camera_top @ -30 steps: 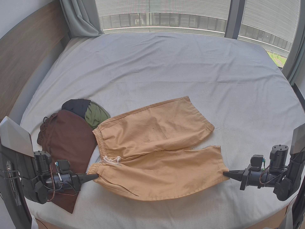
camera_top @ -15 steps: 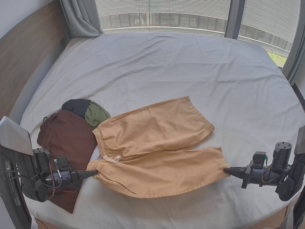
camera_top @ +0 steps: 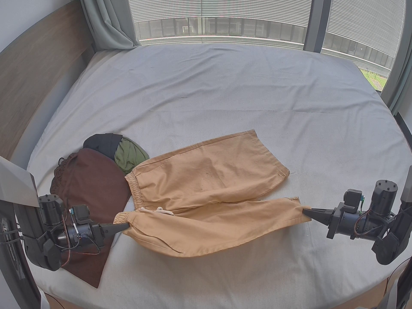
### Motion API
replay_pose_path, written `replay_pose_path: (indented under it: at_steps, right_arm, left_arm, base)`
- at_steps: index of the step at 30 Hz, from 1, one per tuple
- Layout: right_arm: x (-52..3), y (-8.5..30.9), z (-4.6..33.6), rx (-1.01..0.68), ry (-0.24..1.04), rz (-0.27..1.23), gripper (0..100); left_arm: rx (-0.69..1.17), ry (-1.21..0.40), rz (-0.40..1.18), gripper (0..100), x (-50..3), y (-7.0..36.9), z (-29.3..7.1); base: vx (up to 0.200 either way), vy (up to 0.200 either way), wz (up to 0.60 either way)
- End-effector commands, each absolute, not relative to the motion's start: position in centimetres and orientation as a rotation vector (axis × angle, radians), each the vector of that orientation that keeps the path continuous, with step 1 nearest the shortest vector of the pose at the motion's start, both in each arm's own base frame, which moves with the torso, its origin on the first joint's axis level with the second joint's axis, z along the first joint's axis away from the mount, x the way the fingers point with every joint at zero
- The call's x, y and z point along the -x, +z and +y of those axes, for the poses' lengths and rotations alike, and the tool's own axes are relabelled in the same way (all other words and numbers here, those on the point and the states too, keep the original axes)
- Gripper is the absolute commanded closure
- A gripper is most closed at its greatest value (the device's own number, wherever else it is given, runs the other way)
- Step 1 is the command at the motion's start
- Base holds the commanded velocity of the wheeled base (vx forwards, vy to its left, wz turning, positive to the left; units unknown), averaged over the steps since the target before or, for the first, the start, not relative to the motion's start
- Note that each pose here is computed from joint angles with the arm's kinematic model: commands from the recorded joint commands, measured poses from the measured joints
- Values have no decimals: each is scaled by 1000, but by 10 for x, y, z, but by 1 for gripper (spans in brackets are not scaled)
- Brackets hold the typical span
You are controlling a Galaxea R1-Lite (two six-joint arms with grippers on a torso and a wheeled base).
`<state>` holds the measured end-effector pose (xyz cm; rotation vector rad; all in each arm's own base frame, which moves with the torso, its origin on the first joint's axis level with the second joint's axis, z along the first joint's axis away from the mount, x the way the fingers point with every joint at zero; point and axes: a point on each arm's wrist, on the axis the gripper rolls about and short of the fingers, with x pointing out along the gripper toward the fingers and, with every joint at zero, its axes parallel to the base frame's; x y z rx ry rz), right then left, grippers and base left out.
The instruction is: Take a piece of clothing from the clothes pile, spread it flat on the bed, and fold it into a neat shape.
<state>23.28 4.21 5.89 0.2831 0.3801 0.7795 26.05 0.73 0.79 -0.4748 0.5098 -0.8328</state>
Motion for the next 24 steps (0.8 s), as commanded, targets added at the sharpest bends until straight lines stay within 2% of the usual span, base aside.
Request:
replay_pose_path:
  at_steps: [1,24]
  right_arm:
    - [-237,63,43,-280,785,354,100]
    - [-272,97,59,-410,735,215,100]
  left_arm:
    - [469,-832,500,100,-261,10,8]
    - [465,-796,488,100,-266,12,7]
  base:
    - [0,0,0]
    - [0,0,0]
